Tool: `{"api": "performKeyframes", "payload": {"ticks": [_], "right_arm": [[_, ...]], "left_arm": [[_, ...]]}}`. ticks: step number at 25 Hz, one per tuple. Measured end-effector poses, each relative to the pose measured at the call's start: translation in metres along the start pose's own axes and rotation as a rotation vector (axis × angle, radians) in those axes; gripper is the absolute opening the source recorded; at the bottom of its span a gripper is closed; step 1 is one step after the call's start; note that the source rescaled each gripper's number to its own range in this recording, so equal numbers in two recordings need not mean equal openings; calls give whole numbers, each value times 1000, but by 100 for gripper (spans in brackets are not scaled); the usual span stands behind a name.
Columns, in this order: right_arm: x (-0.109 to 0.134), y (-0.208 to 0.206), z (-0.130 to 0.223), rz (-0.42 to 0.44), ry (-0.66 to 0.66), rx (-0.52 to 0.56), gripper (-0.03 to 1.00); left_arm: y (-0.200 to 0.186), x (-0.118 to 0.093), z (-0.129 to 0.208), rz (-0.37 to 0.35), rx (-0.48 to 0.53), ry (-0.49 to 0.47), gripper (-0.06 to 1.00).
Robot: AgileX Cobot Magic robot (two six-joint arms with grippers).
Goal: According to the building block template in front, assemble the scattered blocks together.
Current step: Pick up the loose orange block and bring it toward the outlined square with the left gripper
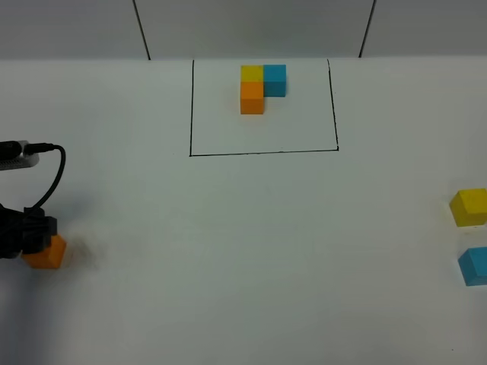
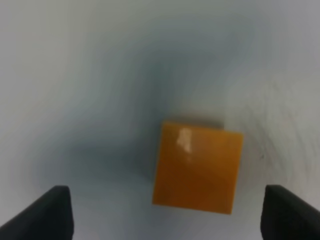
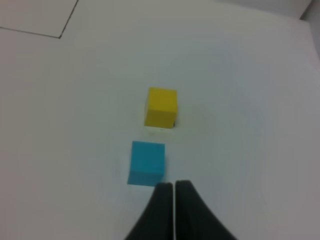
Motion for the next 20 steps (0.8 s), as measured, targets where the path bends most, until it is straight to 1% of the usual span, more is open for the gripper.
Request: {"api": "performKeyframes", "payload": {"ticks": [7, 20], "right_arm": [[0, 0, 0, 0, 0, 0, 1], [0, 0, 0, 0, 0, 0, 1]], "left_arm": [[16, -1, 1, -1, 27, 9, 97], [45, -2, -1, -2, 39, 17, 97]]}}
Point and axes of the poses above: a point on each arm's last joint axis where the gripper is mounted, y pointing out along that axis toward the gripper, x along the wrist's bending axis when the last joint is at zero, z = x × y, the point moved 5 cm from there along y, pointing out along that axis toward the gripper, and after that the axes turned 12 degrees about -y, right-handed, at the moved point
